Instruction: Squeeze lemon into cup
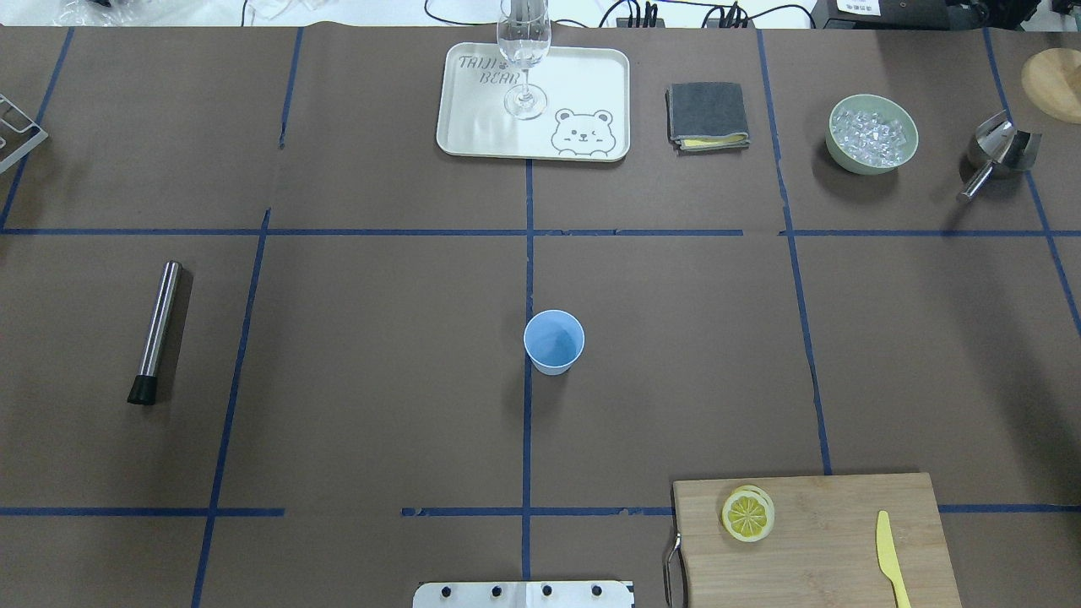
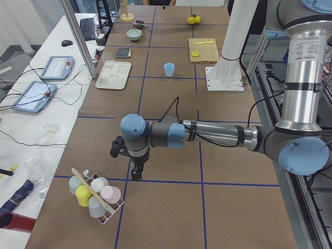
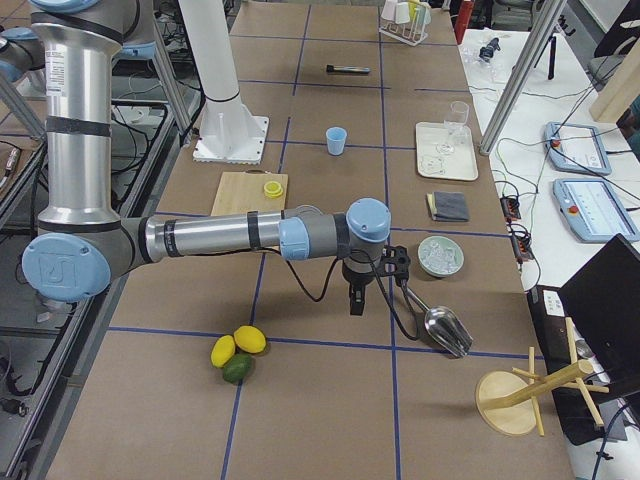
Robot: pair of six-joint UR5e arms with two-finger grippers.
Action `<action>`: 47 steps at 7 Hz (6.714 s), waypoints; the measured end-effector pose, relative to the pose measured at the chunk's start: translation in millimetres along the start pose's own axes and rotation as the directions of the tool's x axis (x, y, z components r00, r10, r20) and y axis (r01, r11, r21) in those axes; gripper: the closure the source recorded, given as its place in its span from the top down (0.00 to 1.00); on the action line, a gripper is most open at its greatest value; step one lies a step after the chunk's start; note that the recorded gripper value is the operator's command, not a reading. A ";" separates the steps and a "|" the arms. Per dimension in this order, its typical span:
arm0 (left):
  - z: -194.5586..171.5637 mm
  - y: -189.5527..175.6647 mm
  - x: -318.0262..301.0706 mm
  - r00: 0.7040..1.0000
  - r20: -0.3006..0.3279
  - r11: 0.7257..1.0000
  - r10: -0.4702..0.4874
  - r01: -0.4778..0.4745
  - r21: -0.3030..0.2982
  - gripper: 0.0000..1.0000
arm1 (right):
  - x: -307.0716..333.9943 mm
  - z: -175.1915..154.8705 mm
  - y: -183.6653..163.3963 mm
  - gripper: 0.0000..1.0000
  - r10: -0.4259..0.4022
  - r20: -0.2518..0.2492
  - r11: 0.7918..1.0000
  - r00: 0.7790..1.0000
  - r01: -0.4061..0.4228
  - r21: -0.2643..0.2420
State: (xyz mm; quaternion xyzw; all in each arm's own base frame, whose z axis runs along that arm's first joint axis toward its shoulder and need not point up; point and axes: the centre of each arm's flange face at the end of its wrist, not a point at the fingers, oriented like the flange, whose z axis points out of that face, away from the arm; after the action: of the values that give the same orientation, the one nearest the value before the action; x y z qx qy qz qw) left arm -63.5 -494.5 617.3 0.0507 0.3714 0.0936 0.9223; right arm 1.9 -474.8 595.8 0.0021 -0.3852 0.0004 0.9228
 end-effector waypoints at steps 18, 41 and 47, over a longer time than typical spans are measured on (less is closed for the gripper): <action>65.7 -19.8 133.5 0.974 -0.215 0.996 -0.066 0.078 0.050 1.00 | -304.8 63.0 93.0 1.00 -0.009 0.142 1.000 0.990 0.011 -0.015; 58.7 -15.1 139.5 0.972 -0.234 0.995 -0.027 0.048 0.085 1.00 | -464.7 166.2 289.6 0.26 -0.049 -0.016 0.992 0.999 0.051 0.118; 55.3 -12.1 142.2 0.971 -0.237 0.995 -0.023 0.045 0.088 1.00 | -451.7 137.4 282.7 0.27 -0.034 -0.002 0.990 0.999 0.034 0.135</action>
State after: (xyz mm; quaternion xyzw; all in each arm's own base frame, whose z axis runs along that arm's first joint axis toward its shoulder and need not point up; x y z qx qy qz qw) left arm 77.0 -477.7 559.0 0.0757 0.4831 0.0659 0.8698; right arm -414.1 -192.3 372.3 0.0712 -0.3844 0.0108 0.9204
